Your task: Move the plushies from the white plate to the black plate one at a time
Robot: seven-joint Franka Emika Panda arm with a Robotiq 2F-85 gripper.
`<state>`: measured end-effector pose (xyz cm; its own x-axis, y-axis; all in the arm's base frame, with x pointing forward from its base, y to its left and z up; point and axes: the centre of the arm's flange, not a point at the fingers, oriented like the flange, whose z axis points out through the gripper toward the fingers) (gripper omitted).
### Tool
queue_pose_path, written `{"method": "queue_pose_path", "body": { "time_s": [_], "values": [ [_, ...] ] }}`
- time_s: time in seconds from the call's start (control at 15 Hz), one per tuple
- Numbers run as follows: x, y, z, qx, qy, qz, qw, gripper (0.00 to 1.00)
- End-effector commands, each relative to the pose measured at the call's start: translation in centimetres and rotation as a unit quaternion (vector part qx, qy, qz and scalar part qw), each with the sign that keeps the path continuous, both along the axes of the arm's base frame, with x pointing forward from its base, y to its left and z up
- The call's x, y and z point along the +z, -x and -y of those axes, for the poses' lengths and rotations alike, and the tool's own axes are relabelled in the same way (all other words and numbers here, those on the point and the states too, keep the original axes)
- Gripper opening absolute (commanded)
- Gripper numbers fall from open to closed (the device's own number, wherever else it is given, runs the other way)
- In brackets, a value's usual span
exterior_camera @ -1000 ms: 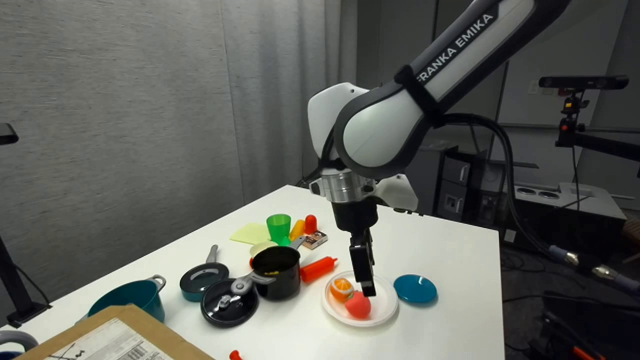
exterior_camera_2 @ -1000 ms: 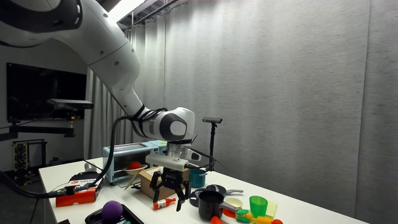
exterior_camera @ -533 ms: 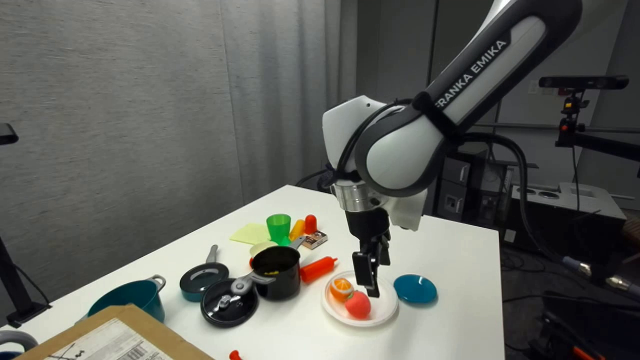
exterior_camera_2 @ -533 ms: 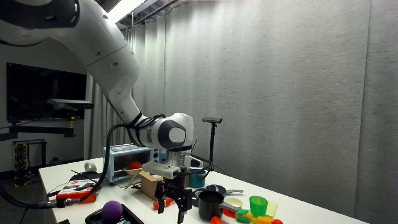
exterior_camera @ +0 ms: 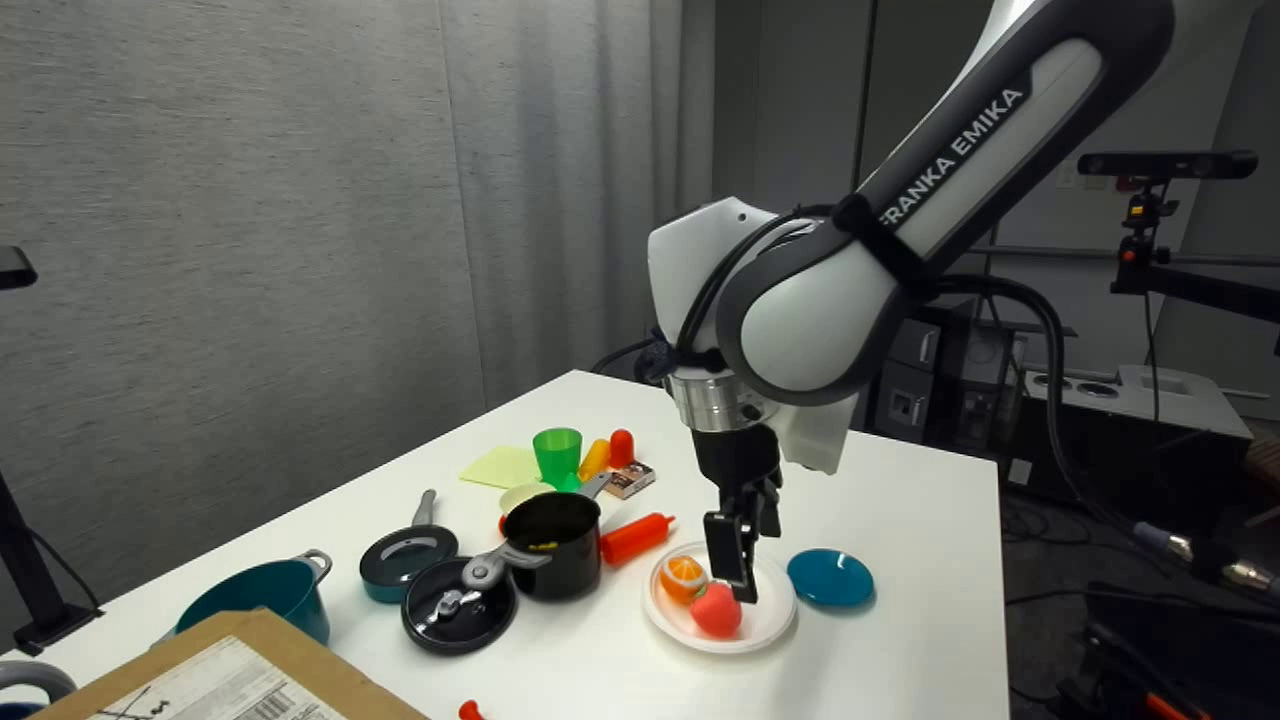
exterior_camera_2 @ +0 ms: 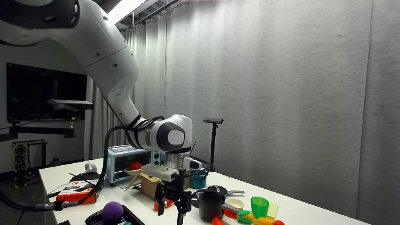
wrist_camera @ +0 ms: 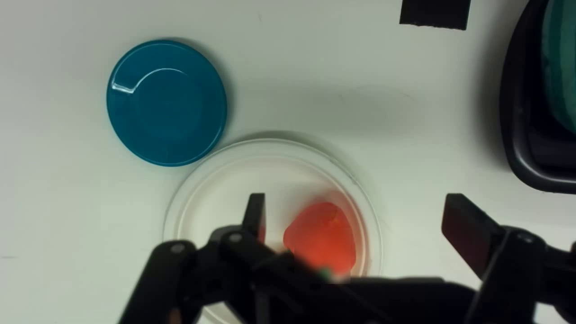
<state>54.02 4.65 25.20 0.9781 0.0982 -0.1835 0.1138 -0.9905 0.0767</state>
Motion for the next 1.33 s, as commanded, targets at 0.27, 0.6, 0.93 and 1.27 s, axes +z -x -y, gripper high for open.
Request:
{"method": "queue_pose_path", "body": {
  "time_s": [0.27, 0.6, 0.93, 1.27],
  "values": [
    [-5.1, -1.7, 0.5, -0.016, -0.030, 0.015, 0.9993, 1.00],
    [-6.7, -2.7, 1.0, -0.020, -0.026, 0.030, 0.9990, 1.00],
    [-6.6, -3.5, 1.9, -0.028, -0.017, 0.049, 0.9982, 1.00],
    [-7.2, -2.8, 3.3, -0.034, -0.012, 0.041, 0.9985, 0.75]
  ]
}}
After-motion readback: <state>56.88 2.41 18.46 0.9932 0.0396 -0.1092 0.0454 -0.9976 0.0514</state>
